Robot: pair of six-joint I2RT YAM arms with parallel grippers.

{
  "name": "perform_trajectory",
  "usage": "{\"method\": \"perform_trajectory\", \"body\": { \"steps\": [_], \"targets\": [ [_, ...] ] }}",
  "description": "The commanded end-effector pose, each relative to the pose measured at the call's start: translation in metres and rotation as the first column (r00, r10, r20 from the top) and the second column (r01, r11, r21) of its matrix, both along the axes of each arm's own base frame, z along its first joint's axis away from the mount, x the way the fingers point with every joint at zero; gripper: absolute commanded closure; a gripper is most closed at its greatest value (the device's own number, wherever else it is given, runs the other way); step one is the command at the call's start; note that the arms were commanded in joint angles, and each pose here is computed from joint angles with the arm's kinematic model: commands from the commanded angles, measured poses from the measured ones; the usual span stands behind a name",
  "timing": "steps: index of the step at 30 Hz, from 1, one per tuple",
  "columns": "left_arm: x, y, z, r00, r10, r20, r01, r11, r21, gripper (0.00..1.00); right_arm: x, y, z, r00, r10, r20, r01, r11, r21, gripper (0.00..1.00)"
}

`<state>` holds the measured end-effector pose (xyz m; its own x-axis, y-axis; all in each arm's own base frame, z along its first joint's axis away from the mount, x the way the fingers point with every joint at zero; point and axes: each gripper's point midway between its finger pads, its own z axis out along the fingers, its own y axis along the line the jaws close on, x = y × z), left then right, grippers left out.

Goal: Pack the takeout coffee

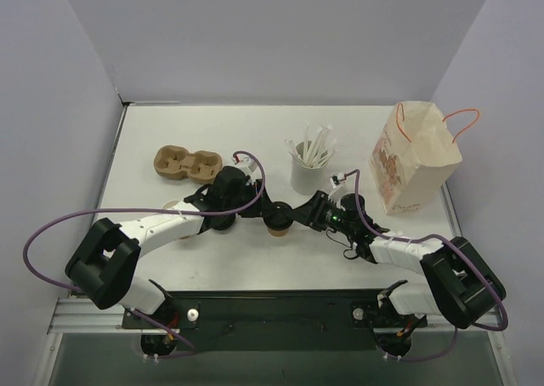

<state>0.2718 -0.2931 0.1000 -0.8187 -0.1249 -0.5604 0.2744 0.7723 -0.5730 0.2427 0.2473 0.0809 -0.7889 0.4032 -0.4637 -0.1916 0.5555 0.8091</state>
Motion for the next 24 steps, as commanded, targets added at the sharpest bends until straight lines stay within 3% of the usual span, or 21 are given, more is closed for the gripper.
{"method": "perform_trajectory", "body": {
  "steps": [1, 14, 24],
  "targets": [
    [-0.020, 0.048, -0.061, 0.991, 0.076, -0.111, -0.046, 0.968, 0.248, 0.46, -0.052, -0.051, -0.103, 0.960, -0.049, -0.276, -0.048, 0.942, -0.333, 0.71],
    [-0.007, 0.008, 0.003, 0.997, -0.042, -0.070, 0.049, 0.993, 0.103, 0.46, 0.010, -0.004, 0.038, 0.995, 0.086, -0.052, -0.096, 0.965, -0.242, 0.53],
    [0.000, -0.004, 0.033, 0.995, -0.092, -0.034, 0.094, 0.993, 0.065, 0.45, 0.020, 0.001, 0.048, 0.993, 0.103, -0.057, -0.115, 0.950, -0.291, 0.47]
  ]
}}
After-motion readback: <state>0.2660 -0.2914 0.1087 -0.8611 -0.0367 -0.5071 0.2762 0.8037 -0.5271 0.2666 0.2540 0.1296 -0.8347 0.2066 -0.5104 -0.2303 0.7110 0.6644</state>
